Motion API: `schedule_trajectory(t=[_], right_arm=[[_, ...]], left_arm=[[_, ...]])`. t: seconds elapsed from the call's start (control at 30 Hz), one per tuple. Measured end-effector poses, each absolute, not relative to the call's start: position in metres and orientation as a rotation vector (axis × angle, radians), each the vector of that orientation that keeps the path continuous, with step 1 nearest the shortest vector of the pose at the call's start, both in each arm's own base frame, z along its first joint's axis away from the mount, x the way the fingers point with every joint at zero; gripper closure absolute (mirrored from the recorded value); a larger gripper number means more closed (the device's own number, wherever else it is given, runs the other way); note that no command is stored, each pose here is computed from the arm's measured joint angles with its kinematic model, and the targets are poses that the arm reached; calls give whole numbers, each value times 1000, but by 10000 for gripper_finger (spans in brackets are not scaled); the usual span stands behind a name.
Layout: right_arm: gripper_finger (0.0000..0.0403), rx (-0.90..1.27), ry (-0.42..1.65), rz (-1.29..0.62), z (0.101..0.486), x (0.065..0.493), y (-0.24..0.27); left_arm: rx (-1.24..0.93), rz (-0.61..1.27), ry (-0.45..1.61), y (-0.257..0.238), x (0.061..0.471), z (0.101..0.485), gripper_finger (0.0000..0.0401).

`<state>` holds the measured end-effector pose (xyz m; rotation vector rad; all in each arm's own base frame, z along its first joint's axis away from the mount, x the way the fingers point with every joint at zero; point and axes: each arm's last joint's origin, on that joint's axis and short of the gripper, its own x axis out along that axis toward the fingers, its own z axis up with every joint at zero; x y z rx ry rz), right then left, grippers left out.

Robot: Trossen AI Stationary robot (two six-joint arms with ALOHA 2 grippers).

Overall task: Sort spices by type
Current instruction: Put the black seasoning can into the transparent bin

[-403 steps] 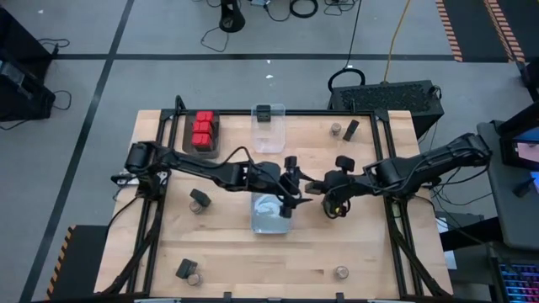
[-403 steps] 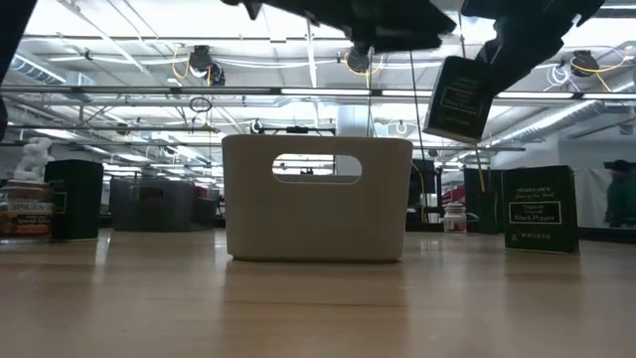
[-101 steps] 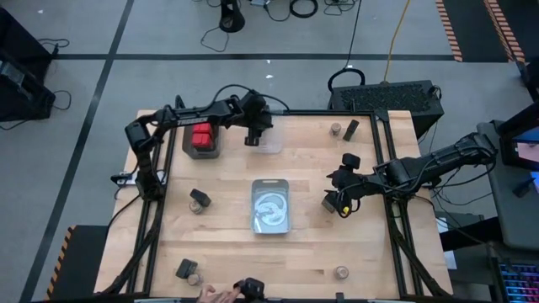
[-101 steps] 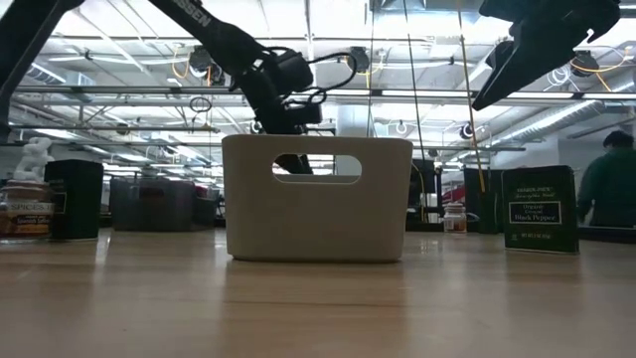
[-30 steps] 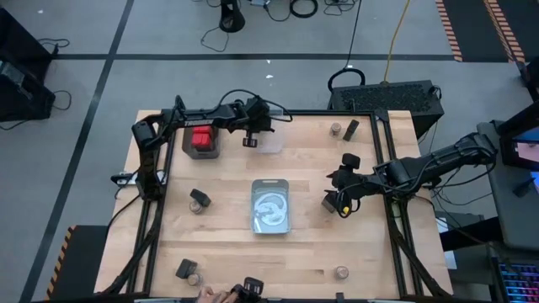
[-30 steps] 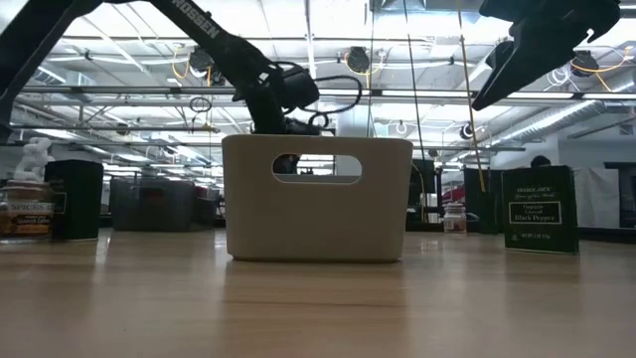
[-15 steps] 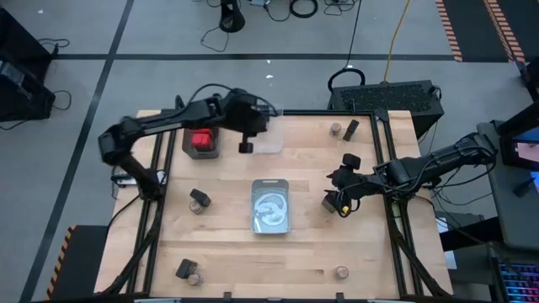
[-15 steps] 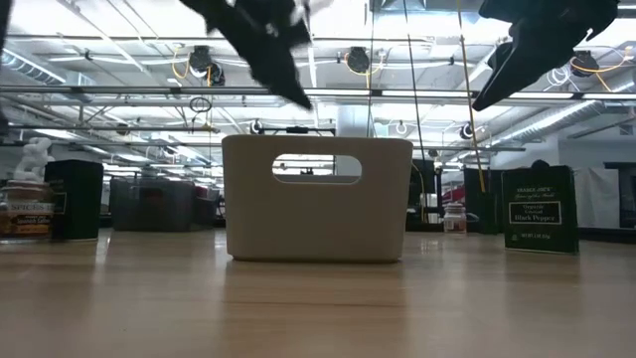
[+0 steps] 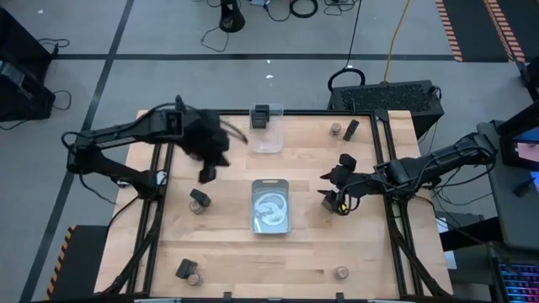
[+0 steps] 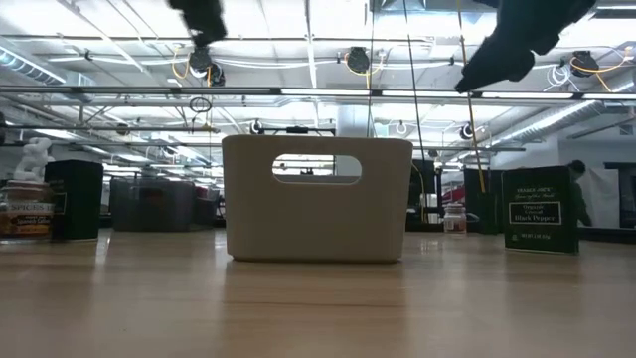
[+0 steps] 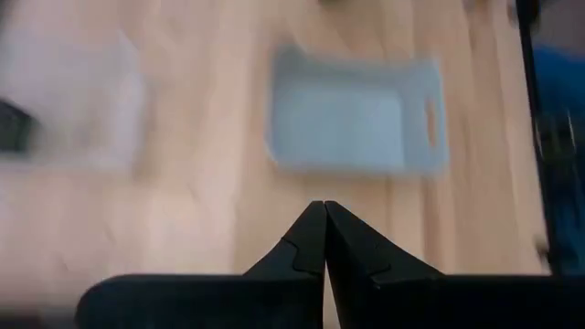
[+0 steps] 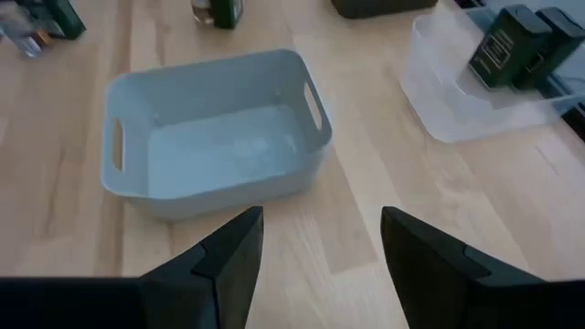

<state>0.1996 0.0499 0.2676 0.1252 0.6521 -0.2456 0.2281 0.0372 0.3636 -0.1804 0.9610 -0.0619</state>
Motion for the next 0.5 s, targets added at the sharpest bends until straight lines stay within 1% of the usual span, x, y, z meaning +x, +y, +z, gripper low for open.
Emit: schedule_trajectory(t=[0.1,0.23,0.33,0.5], right_arm=[[197,131,629,-233,267,206,54],[197,106,626,-204,260,217,62],[197,67,621,-178,255,226,68],[197,14,629,-161,251,230,69]], left_arm=[[-186,-106,1102,24,215,358,391],[-184,-127,1221,16,206,354,391],[-186,-133,1280,13,201,352,391],[-176,-121,1308,13,199,351,383]])
